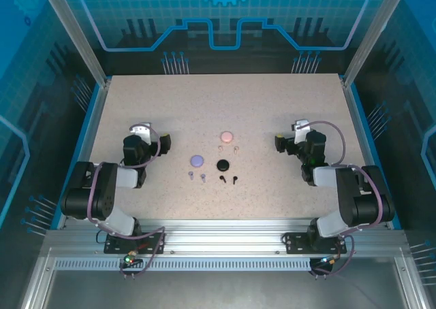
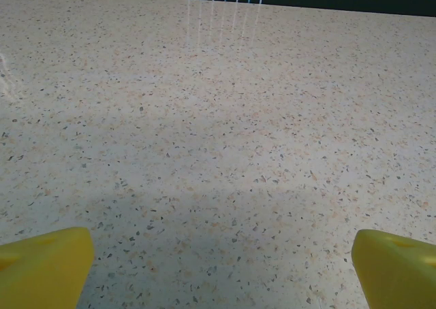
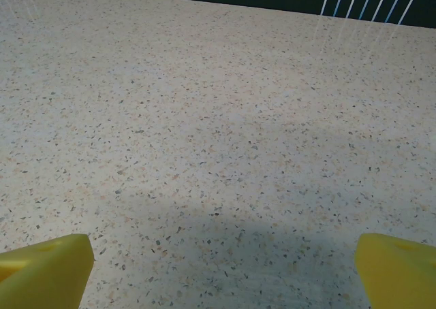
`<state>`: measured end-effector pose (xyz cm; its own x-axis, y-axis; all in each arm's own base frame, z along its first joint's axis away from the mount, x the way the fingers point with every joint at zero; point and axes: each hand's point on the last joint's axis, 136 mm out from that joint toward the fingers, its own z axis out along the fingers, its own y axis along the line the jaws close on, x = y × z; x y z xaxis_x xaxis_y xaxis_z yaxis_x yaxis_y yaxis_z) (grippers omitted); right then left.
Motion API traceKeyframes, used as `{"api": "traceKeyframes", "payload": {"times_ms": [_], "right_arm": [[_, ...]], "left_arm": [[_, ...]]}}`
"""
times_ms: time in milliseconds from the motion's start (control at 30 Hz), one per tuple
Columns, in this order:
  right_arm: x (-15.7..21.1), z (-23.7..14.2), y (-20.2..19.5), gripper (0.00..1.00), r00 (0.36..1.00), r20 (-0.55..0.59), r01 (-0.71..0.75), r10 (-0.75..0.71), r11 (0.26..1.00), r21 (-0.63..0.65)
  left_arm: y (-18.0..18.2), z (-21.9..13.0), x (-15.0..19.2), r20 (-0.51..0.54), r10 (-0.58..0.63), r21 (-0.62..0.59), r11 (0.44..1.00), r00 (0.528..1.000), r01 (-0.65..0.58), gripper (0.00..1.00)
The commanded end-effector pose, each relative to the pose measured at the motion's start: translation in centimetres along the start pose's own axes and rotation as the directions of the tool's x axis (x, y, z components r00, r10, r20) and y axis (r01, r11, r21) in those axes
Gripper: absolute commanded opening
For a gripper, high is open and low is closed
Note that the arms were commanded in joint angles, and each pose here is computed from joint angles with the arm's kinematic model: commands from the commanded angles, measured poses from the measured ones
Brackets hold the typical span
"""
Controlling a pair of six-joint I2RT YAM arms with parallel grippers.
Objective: Insert the wireless bluetooth earbuds into the charging case
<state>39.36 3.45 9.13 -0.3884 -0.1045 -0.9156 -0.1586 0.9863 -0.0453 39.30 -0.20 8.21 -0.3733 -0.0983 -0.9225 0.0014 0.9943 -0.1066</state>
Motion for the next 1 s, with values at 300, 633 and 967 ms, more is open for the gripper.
{"api": "traceKeyframes", "payload": {"times_ms": [300, 633, 967], "right_arm": [[-0.39, 0.23, -0.21, 1.0, 1.0, 0.007, -0.009, 0.009, 1.0, -0.001], [-0.3, 0.24, -0.19, 1.0, 1.0, 0.003, -0.011, 0.011, 1.0, -0.001], [-0.3, 0.22, -0.2, 1.0, 1.0, 0.004, -0.013, 0.013, 1.0, -0.006]], "left_arm": [[-0.33, 0.18, -1.29, 0.025, 0.002, 0.003, 1.0, 1.0, -0.002, 0.99], [-0.37, 0.16, -1.14, 0.021, -0.001, 0.005, 1.0, 1.0, 0.001, 0.99], [-0.34, 0.1, -1.25, 0.029, -0.001, 0.006, 1.0, 1.0, 0.001, 0.99]]}}
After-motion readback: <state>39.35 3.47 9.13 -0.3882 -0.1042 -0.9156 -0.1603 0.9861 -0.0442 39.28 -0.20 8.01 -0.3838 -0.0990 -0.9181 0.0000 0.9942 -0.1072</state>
